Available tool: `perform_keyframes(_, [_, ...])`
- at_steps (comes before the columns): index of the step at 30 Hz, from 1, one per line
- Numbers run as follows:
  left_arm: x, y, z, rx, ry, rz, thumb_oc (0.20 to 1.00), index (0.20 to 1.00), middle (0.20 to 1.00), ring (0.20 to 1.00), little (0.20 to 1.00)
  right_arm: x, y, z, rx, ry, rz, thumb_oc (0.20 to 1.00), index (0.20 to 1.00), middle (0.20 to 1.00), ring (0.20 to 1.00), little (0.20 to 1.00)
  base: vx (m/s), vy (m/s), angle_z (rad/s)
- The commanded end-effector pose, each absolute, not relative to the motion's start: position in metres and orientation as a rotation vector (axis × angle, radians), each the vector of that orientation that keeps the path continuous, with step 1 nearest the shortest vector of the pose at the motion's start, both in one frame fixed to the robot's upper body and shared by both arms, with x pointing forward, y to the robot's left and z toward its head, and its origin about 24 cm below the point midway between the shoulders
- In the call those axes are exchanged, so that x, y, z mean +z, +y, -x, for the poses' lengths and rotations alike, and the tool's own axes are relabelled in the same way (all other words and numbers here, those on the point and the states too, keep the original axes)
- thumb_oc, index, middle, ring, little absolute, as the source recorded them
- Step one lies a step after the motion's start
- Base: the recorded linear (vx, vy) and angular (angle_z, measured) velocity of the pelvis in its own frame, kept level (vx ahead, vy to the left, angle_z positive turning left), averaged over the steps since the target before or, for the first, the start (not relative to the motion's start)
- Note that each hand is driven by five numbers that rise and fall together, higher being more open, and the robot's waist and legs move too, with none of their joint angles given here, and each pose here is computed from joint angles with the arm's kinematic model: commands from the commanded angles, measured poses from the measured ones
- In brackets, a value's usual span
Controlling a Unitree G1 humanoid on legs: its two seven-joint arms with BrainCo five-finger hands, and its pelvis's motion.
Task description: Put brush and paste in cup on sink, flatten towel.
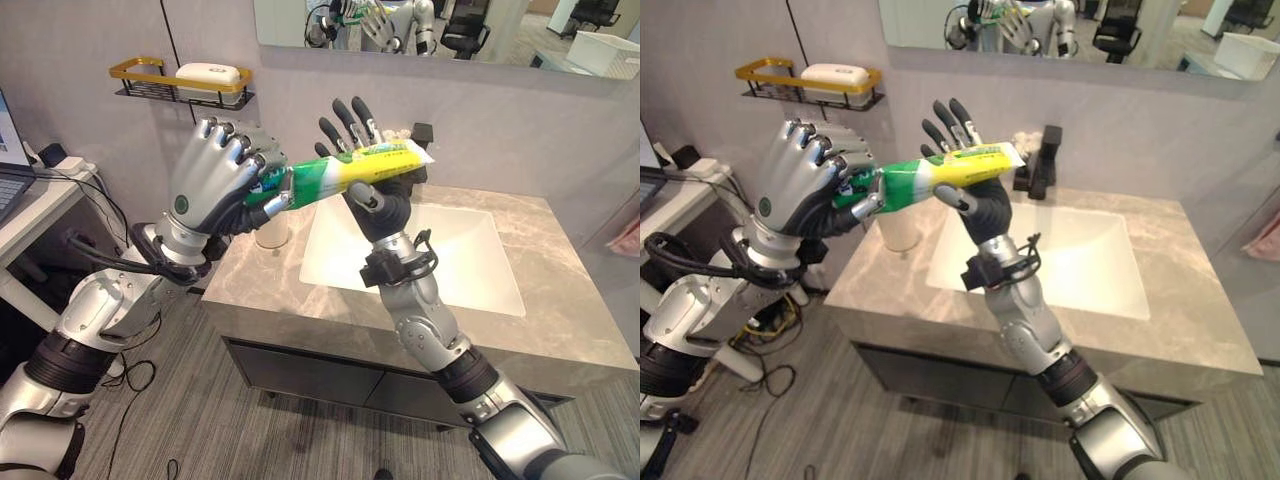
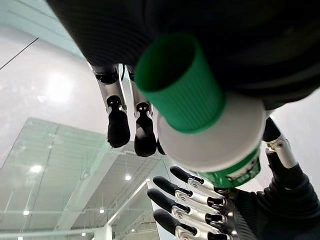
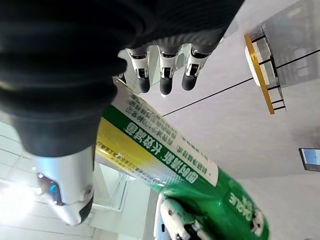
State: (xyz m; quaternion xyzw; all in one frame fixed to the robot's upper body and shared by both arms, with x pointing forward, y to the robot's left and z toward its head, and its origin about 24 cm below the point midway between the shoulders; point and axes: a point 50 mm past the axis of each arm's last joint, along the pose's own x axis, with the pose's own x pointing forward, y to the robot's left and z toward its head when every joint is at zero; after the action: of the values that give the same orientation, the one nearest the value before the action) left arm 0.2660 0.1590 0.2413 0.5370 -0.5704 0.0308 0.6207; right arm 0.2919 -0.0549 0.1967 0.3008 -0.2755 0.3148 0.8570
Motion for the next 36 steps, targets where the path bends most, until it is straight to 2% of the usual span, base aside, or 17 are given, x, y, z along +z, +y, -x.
perform_keyframes(1, [0.253, 0.168, -0.269, 0.102, -1.294, -1.212, 0.2, 0.2, 0.2, 0.2, 0.2, 0.241, -0.052, -0.28, 0.723, -0.772, -0.751, 0.887, 0.887, 0.887, 0.887, 0.887, 0.0, 0.0, 0.0])
perform_keyframes(2, [0.251, 0.167, -0.271, 0.099, -1.285, -1.209, 0.2, 0.2, 0.2, 0.2, 0.2, 0.24, -0.05, -0.28, 0.729, -0.763, -0.758, 0.454, 0.454, 0.454, 0.454, 0.454, 0.0, 0.0, 0.0])
perform_keyframes(3, [0.25, 0.167, -0.271, 0.095, -1.278, -1.207, 0.2, 0.2, 0.2, 0.2, 0.2, 0.239, -0.05, -0.28, 0.73, -0.757, -0.763, 0.2, 0.2, 0.2, 0.2, 0.2, 0.0, 0.0, 0.0])
perform_keyframes(13, [0.242, 0.17, -0.275, 0.1, -1.221, -1.195, 0.2, 0.2, 0.2, 0.2, 0.2, 0.232, -0.052, -0.283, 0.674, -0.731, -0.793, 0.2, 0.2, 0.2, 0.2, 0.2, 0.0, -0.003, -0.02])
perform_keyframes(15, [0.238, 0.171, -0.273, 0.109, -1.206, -1.173, 1.0, 1.0, 1.0, 1.0, 1.0, 0.232, -0.055, -0.283, 0.642, -0.735, -0.801, 0.2, 0.2, 0.2, 0.2, 0.2, 0.0, 0.0, 0.0])
perform_keyframes(19, [0.229, 0.181, -0.263, 0.164, -1.174, -1.093, 1.0, 1.0, 1.0, 1.0, 1.0, 0.238, -0.069, -0.284, 0.476, -0.818, -0.658, 0.2, 0.2, 0.2, 0.2, 0.2, 0.0, 0.0, 0.0])
perform_keyframes(26, [0.217, 0.189, -0.221, 0.069, -1.118, -0.83, 1.0, 1.0, 1.0, 1.0, 1.0, 0.273, -0.079, -0.289, 0.327, -0.974, -0.464, 0.2, 0.2, 0.2, 0.2, 0.2, -0.01, -0.015, 0.02])
perform_keyframes(28, [0.197, 0.199, -0.212, -0.012, -0.946, -0.623, 1.0, 1.0, 1.0, 1.0, 1.0, 0.292, -0.081, -0.296, 0.297, -1.024, -0.362, 0.2, 0.2, 0.2, 0.2, 0.2, -0.04, -0.026, 0.17])
perform_keyframes(29, [0.197, 0.199, -0.212, -0.011, -0.945, -0.623, 1.0, 1.0, 1.0, 1.0, 1.0, 0.292, -0.08, -0.296, 0.297, -1.024, -0.363, 0.2, 0.2, 0.2, 0.2, 0.2, -0.05, -0.025, 0.26])
perform_keyframes(31, [0.176, 0.203, -0.204, -0.165, -0.767, -0.544, 1.0, 1.0, 1.0, 1.0, 1.0, 0.315, -0.082, -0.299, 0.274, -1.09, -0.244, 0.2, 0.2, 0.2, 0.2, 0.2, -0.03, -0.013, 0.23])
perform_keyframes(33, [0.169, 0.206, -0.201, -0.216, -0.694, -0.497, 1.0, 1.0, 1.0, 1.0, 1.0, 0.323, -0.082, -0.3, 0.262, -1.112, -0.212, 0.2, 0.2, 0.2, 0.2, 0.2, -0.06, -0.007, 0.14])
perform_keyframes(34, [0.147, 0.214, -0.198, -0.263, -0.525, -0.412, 1.0, 1.0, 1.0, 1.0, 1.0, 0.336, -0.082, -0.303, 0.244, -1.145, -0.135, 0.2, 0.2, 0.2, 0.2, 0.2, -0.08, -0.006, 0.13])
perform_keyframes(35, [0.148, 0.215, -0.198, -0.263, -0.526, -0.411, 1.0, 1.0, 1.0, 1.0, 1.0, 0.337, -0.082, -0.303, 0.245, -1.147, -0.136, 0.2, 0.2, 0.2, 0.2, 0.2, -0.1, -0.025, 0.15])
perform_keyframes(36, [0.123, 0.224, -0.193, -0.303, -0.361, -0.417, 1.0, 1.0, 1.0, 1.0, 1.0, 0.351, -0.084, -0.307, 0.206, -1.17, -0.058, 0.2, 0.2, 0.2, 0.2, 0.2, -0.06, -0.014, 0.22])
